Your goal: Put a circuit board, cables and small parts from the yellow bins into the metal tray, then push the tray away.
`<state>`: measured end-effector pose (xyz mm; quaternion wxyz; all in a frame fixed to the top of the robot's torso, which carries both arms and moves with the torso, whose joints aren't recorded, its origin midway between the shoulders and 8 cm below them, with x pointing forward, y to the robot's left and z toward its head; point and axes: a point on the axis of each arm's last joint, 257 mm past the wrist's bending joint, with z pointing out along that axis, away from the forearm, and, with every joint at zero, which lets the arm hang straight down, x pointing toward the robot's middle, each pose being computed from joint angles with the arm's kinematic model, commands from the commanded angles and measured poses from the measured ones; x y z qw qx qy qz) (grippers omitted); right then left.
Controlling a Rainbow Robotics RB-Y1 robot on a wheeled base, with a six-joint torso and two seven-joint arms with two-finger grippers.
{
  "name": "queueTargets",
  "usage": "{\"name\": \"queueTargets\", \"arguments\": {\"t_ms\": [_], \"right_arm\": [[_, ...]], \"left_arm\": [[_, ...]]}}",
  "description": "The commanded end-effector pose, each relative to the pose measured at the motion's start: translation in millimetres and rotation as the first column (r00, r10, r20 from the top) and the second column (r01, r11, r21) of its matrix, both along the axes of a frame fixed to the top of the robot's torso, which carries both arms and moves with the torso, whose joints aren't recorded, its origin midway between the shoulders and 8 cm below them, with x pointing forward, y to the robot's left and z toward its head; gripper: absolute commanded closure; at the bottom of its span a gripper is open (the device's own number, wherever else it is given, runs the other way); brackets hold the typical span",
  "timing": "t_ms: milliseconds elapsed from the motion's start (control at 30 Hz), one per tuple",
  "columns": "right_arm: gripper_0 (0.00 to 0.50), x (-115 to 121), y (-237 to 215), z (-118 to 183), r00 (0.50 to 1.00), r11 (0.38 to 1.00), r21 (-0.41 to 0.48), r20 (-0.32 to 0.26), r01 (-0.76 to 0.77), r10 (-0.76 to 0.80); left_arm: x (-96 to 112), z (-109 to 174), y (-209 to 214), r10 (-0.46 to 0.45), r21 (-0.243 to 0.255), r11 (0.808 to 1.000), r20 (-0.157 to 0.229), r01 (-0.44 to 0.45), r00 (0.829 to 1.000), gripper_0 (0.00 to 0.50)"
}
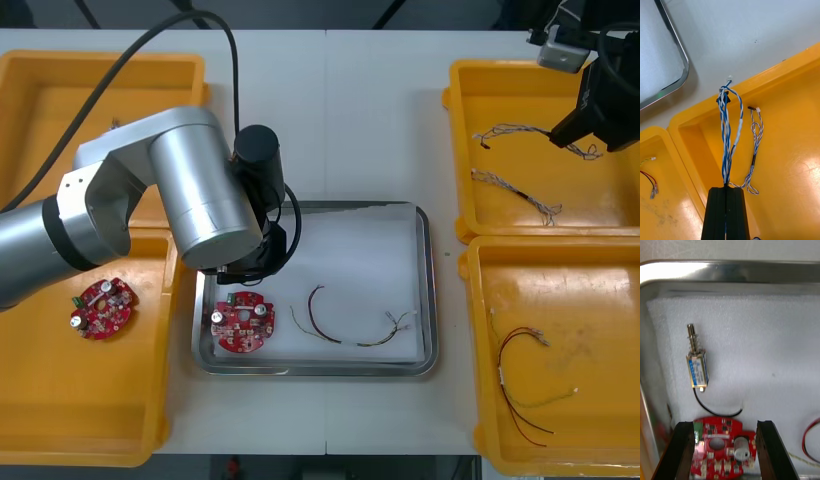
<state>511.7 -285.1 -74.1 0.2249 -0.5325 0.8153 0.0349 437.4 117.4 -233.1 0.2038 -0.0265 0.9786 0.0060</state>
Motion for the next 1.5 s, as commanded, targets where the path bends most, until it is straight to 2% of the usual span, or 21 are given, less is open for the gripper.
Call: {"name": "queueTargets", "arguments": {"t_ms": [33,267,500,667,767,1067,1300,1500], "right_arm": [[0.5,-2.3,10.6,12.6,1.0,1.0,0.025,0.018,0.014,-0.014],[0.5,-12.7,49.9,9.8,1.0,0.999,0.036,0.015,-0.01,0.009],[0.5,-36.0,102.4,-4.5,0.997,0.998,-0.013,0.04,-0.069,0.069],[0.5,-55.1,144.9,-25.3,0.986,0.987,-0.059,0.054,-0.152,0.155],[0.5,-61.7,161.8,-37.2,0.978,0.978,-0.078,0.062,-0.195,0.2],[0.5,-63.6,197.7,-80.9,0.948,0.946,-0.145,0.094,-0.289,0.304],[0.5,-62.4,216.3,-108.7,0.917,0.914,-0.194,0.119,-0.355,0.381],[0.5,-57.6,233.8,-125.3,0.883,0.881,-0.196,0.113,-0.43,0.456]], "left_arm": [[-0.4,53.2,12.0,0.011,-0.029,1.0,0.022,-0.01,1.0,0.0],[-0.1,113.4,30.9,-0.02,-0.055,0.998,0.017,0.021,1.0,0.0],[12.9,159.3,54.1,0.035,-0.092,0.995,0.071,-0.028,0.997,0.0],[29.5,180.6,82.4,0.068,-0.085,0.995,0.09,-0.06,0.994,0.0],[40.4,188.7,99.2,0.074,-0.079,0.995,0.09,-0.067,0.993,0.0],[97.7,204.9,150.5,0.132,-0.079,0.99,0.171,-0.12,0.976,0.0],[136.6,202.1,189.9,0.167,-0.084,0.985,0.219,-0.152,0.961,0.0],[155.6,196.2,216.7,0.189,-0.081,0.981,0.244,-0.174,0.951,0.0]]}}
